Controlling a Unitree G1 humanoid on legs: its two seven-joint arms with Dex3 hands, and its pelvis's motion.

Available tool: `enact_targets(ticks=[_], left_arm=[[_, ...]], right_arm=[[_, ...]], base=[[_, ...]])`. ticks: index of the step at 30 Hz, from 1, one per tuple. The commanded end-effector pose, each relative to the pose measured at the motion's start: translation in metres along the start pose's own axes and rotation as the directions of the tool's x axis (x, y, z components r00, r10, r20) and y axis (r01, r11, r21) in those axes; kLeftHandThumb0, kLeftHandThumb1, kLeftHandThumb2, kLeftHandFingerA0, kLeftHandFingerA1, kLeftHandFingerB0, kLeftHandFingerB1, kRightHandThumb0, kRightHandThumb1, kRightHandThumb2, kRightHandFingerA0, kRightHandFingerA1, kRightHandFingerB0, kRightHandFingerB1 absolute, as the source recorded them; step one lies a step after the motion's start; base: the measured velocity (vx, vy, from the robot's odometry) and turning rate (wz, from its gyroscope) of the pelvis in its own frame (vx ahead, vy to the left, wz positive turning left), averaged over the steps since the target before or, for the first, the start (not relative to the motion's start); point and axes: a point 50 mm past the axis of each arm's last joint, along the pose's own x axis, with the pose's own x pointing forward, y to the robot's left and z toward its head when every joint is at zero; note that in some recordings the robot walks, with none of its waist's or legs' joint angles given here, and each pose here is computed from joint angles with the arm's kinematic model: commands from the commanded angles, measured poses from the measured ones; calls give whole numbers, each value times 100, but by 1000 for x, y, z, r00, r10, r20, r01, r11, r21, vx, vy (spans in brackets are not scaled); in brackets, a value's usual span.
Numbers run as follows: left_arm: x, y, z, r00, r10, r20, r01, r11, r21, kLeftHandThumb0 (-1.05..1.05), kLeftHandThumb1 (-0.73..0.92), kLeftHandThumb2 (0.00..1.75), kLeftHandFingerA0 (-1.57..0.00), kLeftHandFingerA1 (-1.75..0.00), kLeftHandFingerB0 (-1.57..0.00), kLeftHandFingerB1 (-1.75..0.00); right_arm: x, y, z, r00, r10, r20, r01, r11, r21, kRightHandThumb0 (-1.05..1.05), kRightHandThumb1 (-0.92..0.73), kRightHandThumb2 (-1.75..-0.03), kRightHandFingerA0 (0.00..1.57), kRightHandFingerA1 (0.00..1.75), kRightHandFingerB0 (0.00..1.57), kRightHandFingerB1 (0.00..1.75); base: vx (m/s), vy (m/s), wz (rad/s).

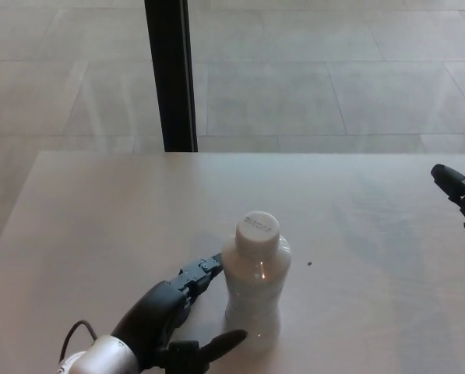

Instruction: The robot uses its left hand to to lift the bottle kept on the middle of the desk and tilts it towards its right hand. It then uses its right hand to rotate its cap to open it and places the bottle and cap back on the desk

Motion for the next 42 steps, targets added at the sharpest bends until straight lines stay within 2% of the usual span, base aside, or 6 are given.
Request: enact_targets(ticks=[1, 34, 35, 39, 41, 42], left_arm=[[0, 1, -4, 1000, 7, -21, -5, 996, 84, -105, 60, 61, 0, 0, 0, 0], [22, -73, -7, 997, -50, -58, 44, 994, -101, -102, 60, 59, 0, 0, 0, 0], [26, -79, -4, 999, -22, -39, 17, 992, -128, -105, 56, 96, 0, -17, 0, 0], [35, -97, 6, 984, 174, -43, -179, 948, -264, -77, 50, 81, -8, -58, 0, 0], [39, -103, 11, 953, 297, -55, -300, 912, -279, -61, 58, 87, -58, -80, 0, -8], [45, -111, 20, 915, 395, -87, -401, 856, -327, -54, 64, 85, -66, -101, 0, -3]], right_arm=[[1, 1, 1, 1000, -6, 10, 6, 1000, -3, -76, -76, -63, 29, 44, 23, 29], [-5, 7, -7, 1000, -10, -6, 10, 1000, 0, -77, -77, -63, 31, 43, 25, 30], [-5, 5, -6, 1000, -14, -5, 14, 1000, 0, -77, -76, -63, 31, 44, 25, 30], [-6, 4, -7, 1000, -25, -9, 25, 1000, 14, -77, -59, -96, 27, 54, 17, 43], [-5, 4, -7, 1000, -17, -2, 17, 1000, 10, -74, -76, -63, 33, 46, 24, 29], [-5, 3, -5, 1000, -24, 4, 24, 999, 22, -75, -59, -95, 29, 55, 18, 43]], base=[[0, 0, 0], [0, 0, 0], [0, 0, 0], [0, 0, 0], [0, 0, 0], [0, 0, 0]])
